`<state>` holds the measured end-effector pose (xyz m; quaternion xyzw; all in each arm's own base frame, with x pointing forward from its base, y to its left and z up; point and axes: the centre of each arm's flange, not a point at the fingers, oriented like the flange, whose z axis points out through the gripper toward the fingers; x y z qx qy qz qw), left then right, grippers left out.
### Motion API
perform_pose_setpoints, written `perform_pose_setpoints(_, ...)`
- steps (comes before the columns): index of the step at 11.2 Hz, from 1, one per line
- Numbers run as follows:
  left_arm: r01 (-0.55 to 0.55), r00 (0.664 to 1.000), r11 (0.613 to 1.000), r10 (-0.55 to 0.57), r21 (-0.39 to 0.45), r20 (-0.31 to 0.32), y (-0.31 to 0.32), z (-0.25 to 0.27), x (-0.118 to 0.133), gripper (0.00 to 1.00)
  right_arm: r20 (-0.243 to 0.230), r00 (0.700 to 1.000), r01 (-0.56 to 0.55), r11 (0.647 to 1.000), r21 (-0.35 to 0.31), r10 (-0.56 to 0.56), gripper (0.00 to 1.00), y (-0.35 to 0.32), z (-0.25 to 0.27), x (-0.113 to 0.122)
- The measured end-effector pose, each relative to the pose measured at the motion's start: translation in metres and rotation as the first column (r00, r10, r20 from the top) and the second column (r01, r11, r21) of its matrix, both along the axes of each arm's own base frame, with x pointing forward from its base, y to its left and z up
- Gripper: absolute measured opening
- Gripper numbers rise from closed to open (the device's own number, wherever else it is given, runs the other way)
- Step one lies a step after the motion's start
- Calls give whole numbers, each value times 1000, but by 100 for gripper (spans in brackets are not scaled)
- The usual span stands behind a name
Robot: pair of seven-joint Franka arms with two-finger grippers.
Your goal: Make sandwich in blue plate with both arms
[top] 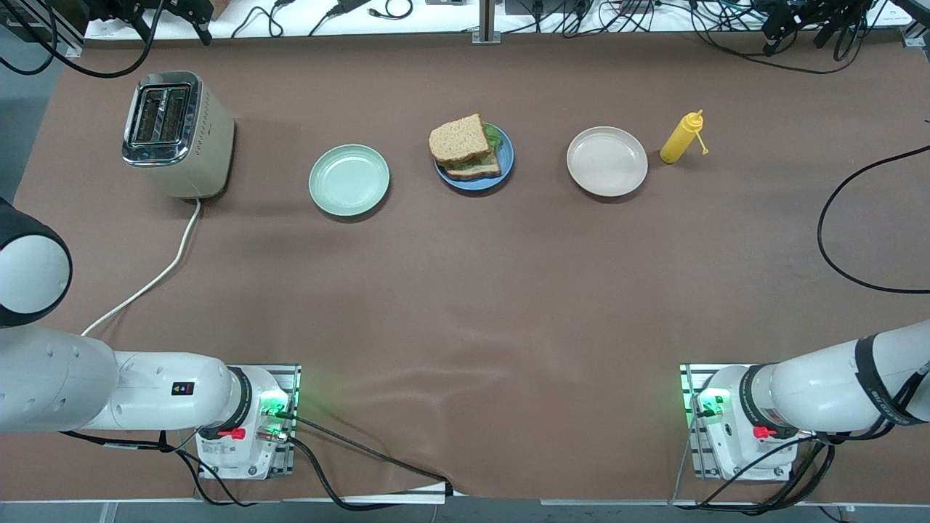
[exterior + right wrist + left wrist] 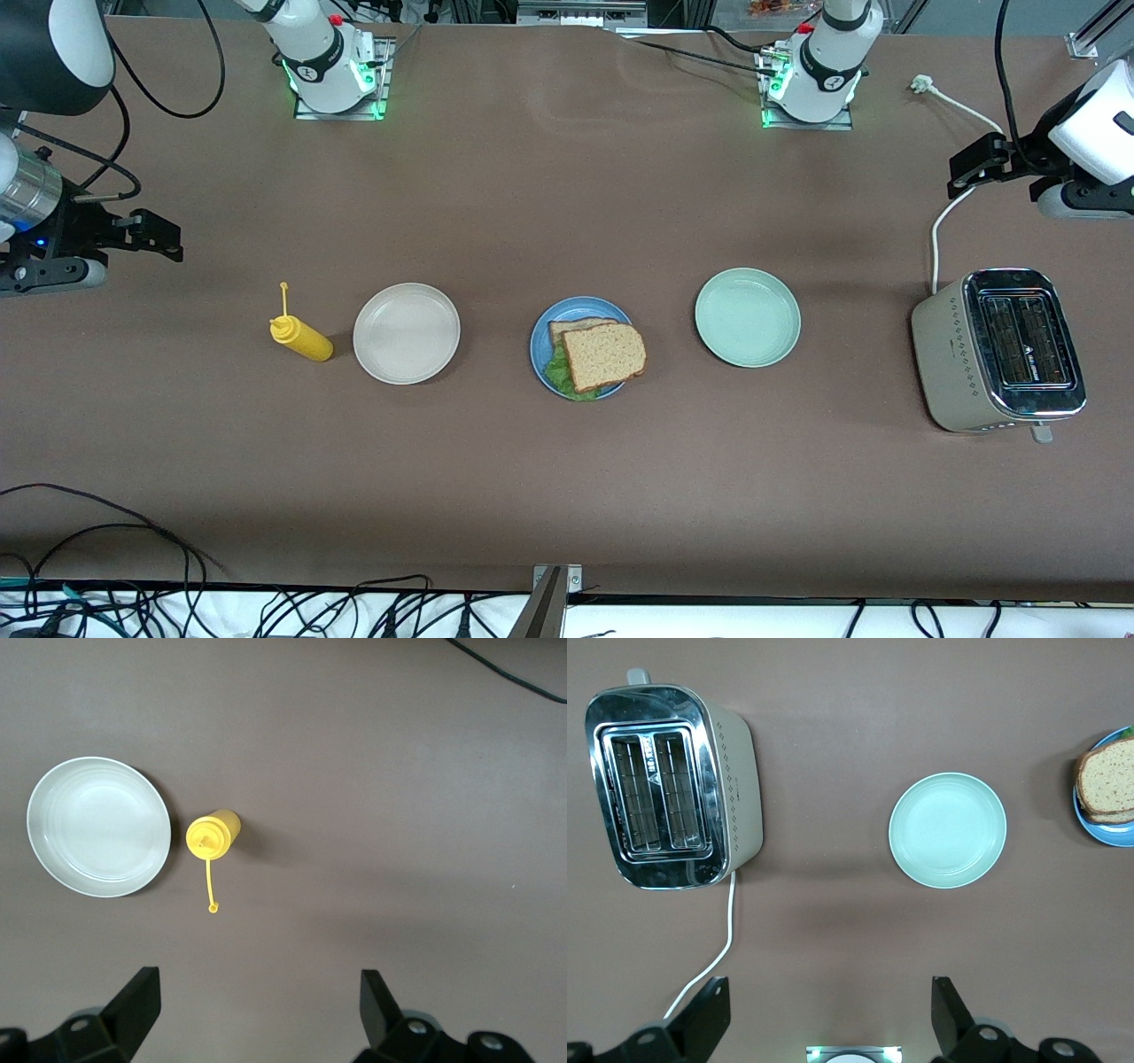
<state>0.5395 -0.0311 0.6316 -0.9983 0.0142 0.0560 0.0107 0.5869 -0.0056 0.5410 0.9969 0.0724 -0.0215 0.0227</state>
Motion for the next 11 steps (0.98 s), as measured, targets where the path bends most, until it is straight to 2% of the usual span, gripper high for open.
perform_pose_setpoints(6,13,1000,1000,-13,-1,11,-6,0,1,100,14,1000,15,1000,-1,-15,100,-8,6,1)
perform_pose_setpoints(8,14,1000,1000,-14,-1,13,-6,0,1,100,18,998,68,998,-3,-68,100,-9,9,1)
perform_pose_setpoints(11,15,1000,1000,-15,-1,13,-6,0,1,100,25,996,91,996,-2,-91,100,-9,15,0)
